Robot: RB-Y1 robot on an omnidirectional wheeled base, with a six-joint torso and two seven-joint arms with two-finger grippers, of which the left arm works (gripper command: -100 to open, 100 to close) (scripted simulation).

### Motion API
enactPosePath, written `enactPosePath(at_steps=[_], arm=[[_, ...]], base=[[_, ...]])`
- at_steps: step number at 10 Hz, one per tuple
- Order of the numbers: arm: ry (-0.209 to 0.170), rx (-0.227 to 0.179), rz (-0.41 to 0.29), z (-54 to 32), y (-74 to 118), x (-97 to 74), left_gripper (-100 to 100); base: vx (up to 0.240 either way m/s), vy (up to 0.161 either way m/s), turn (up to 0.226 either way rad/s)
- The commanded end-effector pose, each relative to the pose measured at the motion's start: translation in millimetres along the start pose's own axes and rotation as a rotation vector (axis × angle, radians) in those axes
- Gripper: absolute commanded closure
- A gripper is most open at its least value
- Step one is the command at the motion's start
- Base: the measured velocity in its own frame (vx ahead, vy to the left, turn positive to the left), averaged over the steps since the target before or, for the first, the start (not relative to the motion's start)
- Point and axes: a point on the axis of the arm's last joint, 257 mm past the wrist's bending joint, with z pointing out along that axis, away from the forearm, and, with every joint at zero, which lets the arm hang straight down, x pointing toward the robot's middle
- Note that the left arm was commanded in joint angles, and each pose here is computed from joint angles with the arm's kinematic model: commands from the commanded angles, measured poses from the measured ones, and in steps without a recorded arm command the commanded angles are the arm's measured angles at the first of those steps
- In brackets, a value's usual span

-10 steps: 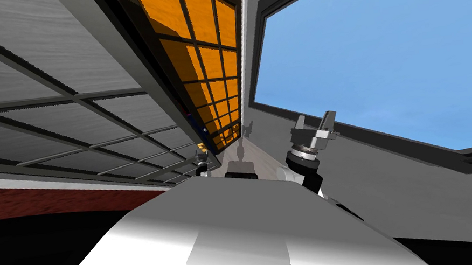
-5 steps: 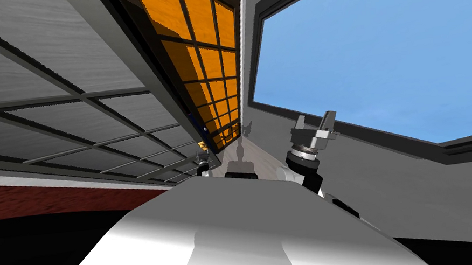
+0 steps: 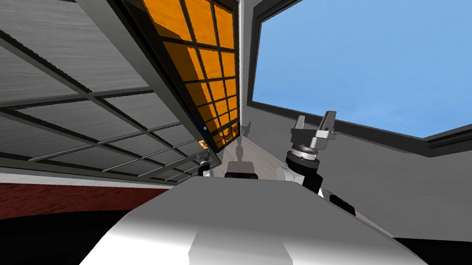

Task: Pull the door open

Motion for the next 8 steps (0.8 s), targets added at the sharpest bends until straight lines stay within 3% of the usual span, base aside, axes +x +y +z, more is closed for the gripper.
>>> enactPosePath(at_steps=[1, 2, 8], arm=[[-0.005, 0.004, -0.069, -0.3, 3.0, 0.4, -100], [-0.005, 0.004, -0.073, -0.3, 3.0, 0.4, -100], [-0.019, 0.017, -0.297, -2.0, 13.0, 2.1, -100]], base=[[-0.058, 0.007, -0.022], [-0.045, 0.006, -0.016], [-0.054, 0.005, -0.024]])
